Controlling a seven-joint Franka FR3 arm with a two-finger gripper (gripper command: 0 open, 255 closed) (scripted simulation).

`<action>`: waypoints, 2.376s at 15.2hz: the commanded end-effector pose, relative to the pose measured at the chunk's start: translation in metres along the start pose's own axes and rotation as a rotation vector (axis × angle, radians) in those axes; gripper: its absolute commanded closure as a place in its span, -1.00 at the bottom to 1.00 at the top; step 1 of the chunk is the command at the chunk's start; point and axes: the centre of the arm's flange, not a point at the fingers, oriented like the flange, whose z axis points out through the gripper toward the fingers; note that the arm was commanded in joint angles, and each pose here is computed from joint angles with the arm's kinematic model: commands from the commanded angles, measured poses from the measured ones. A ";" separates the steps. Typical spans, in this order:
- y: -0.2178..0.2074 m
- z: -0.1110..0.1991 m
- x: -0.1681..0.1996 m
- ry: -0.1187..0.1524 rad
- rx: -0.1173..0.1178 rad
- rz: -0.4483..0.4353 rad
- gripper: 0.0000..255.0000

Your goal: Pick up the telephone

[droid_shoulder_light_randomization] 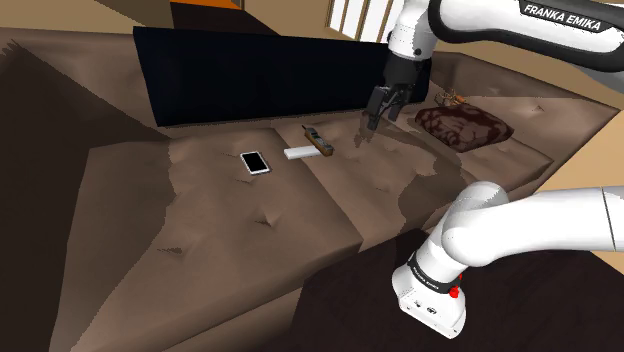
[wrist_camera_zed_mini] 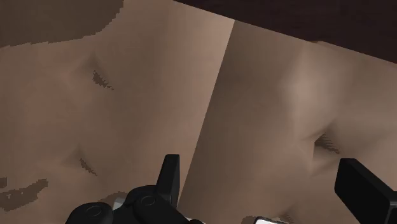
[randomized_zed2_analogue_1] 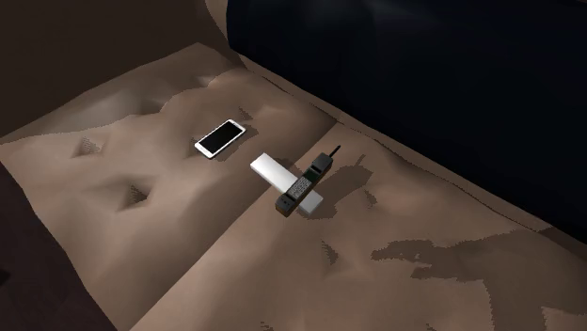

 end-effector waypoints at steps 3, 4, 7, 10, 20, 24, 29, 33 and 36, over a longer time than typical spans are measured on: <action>0.008 0.014 0.021 -0.001 0.001 0.012 -1.00; 0.012 0.021 0.031 -0.002 0.001 0.019 -1.00; 0.025 0.043 0.062 -0.003 0.003 0.037 -1.00; 0.039 0.065 0.093 -0.005 0.004 0.056 -1.00; 0.088 0.137 0.192 -0.010 0.009 0.119 -1.00; 0.109 0.166 0.231 -0.012 0.011 0.144 -1.00; 0.137 0.203 0.279 -0.014 0.013 0.175 -1.00; 0.161 0.233 0.317 -0.016 0.015 0.200 -1.00; 0.179 0.255 0.345 -0.018 0.016 0.219 -1.00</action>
